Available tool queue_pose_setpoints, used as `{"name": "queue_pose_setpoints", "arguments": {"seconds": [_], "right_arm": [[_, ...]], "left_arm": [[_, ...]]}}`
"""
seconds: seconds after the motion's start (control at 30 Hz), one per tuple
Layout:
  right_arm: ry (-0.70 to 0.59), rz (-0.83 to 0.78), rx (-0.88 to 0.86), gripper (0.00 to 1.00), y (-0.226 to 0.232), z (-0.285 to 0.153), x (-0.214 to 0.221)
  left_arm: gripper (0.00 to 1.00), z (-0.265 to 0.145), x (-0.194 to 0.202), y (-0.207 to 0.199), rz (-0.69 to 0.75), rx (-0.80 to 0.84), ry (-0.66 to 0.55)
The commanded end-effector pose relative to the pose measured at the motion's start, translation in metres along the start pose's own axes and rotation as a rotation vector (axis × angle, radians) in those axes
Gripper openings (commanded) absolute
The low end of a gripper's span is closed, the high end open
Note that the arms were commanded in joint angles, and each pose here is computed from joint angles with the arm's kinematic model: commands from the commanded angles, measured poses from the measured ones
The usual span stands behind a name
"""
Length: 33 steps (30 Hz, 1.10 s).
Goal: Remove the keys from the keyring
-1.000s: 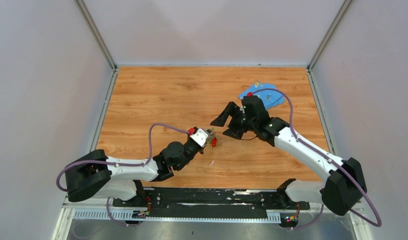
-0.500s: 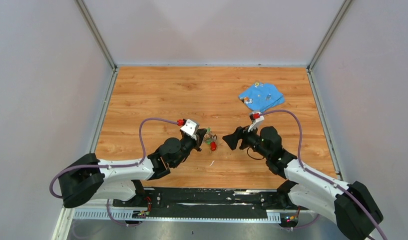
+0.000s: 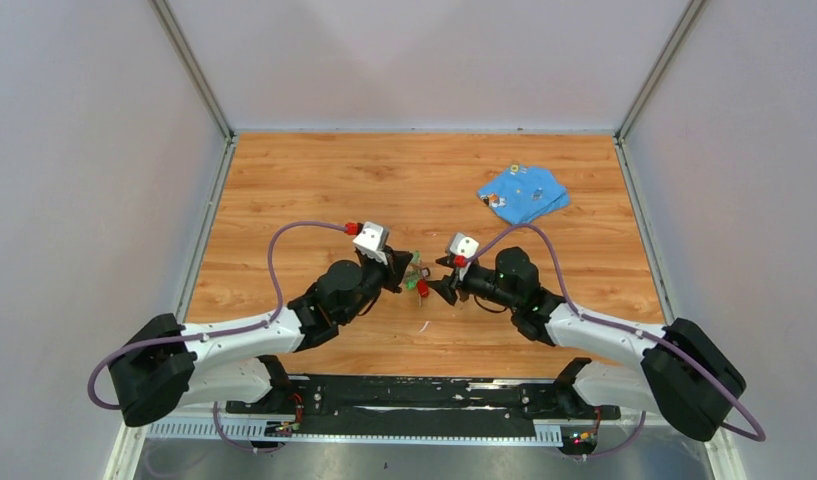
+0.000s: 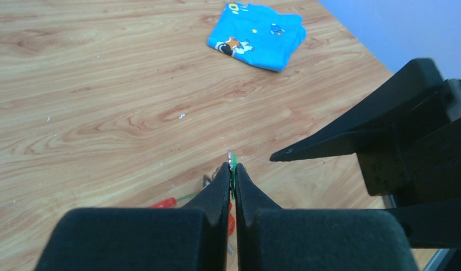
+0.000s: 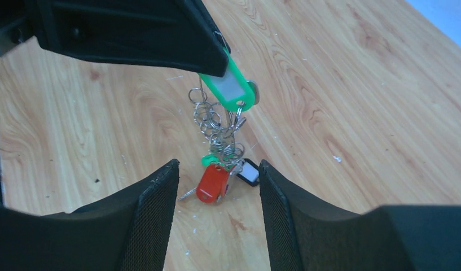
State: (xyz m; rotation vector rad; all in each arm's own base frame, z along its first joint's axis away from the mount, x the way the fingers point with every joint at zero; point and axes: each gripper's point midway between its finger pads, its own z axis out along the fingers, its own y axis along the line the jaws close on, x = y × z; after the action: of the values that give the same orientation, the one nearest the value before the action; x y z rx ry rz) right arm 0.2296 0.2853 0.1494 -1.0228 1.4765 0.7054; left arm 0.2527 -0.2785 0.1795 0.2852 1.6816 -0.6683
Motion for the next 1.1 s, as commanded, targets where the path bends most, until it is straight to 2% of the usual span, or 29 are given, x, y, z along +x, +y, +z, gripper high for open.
{"name": "queue_pose_setpoints", "arguments": {"seconds": [0.0,0.17,0.37,0.7,1.07], "right_arm": [[-0.081,-0.169,0.004,0.55,-0.008,0.011,-0.02],[-0.115,-0.238,0.037,0.53,-0.015,0.016,-0.02],[-0.137,-0.203,0.044,0.53,-0.014,0.027,-0.018],[-0.114,-0.134,0.076,0.46,-0.015,0.041,-0.012],[-0.126,-0.084,0.174,0.43,-0.021,0.047,-0.016]], "left_arm": [[0.0,0.002,-0.019,-0.004,-0.052,0.006,-0.025],[0.0,0.004,-0.022,-0.002,-0.063,0.009,-0.019],[0.0,0.005,-0.025,0.0,-0.066,0.003,-0.02],[0.0,0.009,-0.031,-0.005,-0.06,0.015,-0.027],[0.0,0.012,-0.028,-0.005,-0.056,0.017,-0.016]]}}
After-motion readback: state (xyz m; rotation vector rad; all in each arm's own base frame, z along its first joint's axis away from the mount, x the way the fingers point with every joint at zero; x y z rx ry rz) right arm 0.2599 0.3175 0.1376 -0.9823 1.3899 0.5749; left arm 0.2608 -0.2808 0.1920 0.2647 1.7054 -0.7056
